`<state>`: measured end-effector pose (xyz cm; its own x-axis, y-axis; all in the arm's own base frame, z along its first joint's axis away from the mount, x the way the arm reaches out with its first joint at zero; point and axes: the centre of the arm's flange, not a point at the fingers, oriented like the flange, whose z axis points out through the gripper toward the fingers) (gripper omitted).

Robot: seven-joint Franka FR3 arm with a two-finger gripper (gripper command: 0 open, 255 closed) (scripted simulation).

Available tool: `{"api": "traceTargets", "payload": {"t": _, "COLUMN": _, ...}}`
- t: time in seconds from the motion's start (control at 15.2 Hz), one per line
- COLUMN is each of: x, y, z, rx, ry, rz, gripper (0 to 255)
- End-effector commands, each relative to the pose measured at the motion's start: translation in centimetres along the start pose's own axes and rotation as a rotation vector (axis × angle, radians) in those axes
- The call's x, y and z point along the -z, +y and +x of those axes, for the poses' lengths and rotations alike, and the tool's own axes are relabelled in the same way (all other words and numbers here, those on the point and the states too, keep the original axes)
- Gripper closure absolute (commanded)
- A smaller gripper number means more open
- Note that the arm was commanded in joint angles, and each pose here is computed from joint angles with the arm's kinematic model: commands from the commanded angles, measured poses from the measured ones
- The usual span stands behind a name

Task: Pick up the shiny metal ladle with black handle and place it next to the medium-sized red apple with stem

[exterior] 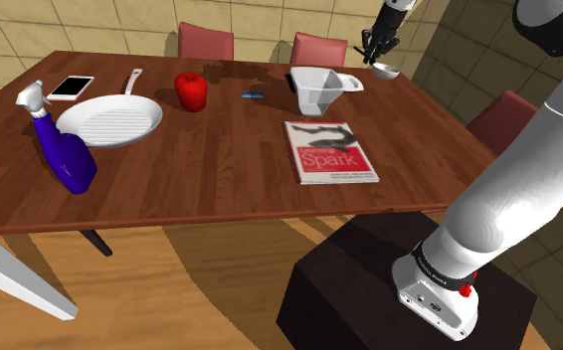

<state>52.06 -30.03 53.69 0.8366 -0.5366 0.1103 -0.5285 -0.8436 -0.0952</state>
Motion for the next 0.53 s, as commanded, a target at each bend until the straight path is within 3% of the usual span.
{"api": "traceTargets", "payload": {"t": 0.0, "x": -0.1, "y": -2.4, "z": -1.1, "rx": -0.002, "ry": 0.000, "rz": 0.000, "gripper": 255}}
{"api": "traceTargets", "payload": {"t": 0.46, "x": -0.6, "y": -11.1, "z": -4.0, "rx": -0.002, "ry": 0.000, "rz": 0.000, "gripper": 255}}
